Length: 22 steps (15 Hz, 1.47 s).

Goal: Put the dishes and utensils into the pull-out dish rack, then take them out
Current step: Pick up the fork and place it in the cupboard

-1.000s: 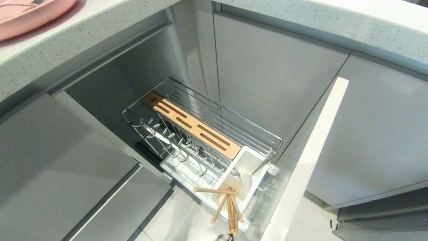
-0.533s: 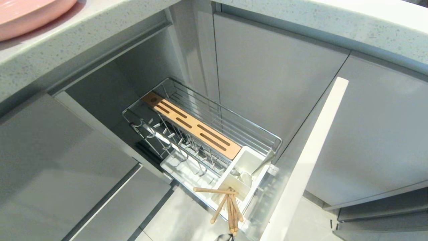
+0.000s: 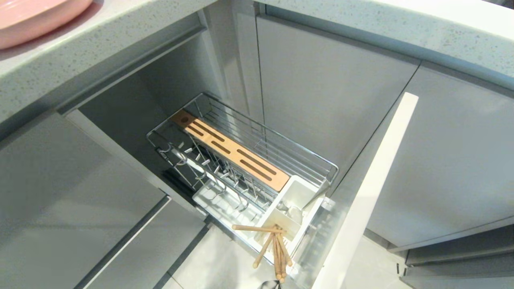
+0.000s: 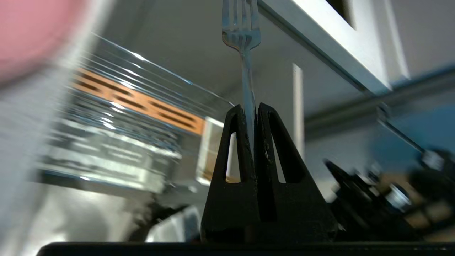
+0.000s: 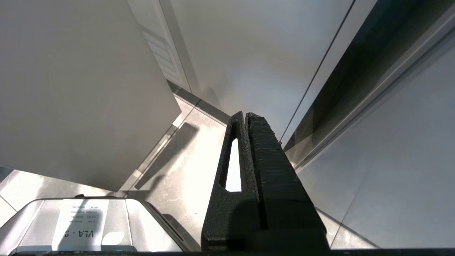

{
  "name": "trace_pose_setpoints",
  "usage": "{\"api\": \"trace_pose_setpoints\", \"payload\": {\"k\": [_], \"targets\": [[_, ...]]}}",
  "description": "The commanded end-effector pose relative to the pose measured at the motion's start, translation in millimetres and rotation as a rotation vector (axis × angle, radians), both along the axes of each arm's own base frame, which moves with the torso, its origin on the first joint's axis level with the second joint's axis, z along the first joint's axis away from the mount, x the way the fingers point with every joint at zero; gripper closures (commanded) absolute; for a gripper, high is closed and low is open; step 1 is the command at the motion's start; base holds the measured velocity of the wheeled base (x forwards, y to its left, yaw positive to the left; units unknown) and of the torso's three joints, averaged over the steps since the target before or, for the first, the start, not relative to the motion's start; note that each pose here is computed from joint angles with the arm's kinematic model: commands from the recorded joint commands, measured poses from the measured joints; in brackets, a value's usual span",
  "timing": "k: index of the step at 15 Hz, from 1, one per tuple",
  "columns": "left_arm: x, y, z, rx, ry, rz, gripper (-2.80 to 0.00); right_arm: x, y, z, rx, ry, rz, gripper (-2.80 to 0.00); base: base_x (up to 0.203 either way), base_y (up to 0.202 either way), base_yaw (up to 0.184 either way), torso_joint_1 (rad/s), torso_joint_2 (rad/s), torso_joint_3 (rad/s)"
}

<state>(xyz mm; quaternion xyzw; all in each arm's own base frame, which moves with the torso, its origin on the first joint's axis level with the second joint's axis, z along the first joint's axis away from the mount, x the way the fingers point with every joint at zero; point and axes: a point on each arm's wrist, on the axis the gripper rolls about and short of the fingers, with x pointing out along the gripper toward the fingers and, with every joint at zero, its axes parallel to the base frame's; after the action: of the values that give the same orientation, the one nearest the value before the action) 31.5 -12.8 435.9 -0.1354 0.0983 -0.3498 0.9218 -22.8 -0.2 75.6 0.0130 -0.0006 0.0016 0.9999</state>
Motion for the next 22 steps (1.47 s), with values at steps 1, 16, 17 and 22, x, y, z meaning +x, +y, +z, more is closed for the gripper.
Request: {"api": "trace_pose_setpoints", "payload": {"k": [1, 16, 17, 22], "targets": [[-24, -4, -5, -0.002, 0.015, -0.108, 0.00, 0, 0, 0, 0.000, 0.001, 0.000, 0.00, 0.000, 0.000, 0.000, 0.000, 0.00, 0.000], [45, -24, -36, 0.115, 0.394, -0.287, 0.00, 0, 0, 0, 0.000, 0.001, 0.000, 0.00, 0.000, 0.000, 0.000, 0.000, 0.00, 0.000], [51, -27, -37, 0.127, 0.406, -0.281, 0.00, 0, 0, 0, 0.000, 0.001, 0.001, 0.00, 0.000, 0.000, 0.000, 0.000, 0.00, 0.000], [67, -46, -40, 0.194, 0.410, -0.326, 0.00, 0, 0, 0, 0.000, 0.001, 0.000, 0.00, 0.000, 0.000, 0.000, 0.000, 0.00, 0.000]]}}
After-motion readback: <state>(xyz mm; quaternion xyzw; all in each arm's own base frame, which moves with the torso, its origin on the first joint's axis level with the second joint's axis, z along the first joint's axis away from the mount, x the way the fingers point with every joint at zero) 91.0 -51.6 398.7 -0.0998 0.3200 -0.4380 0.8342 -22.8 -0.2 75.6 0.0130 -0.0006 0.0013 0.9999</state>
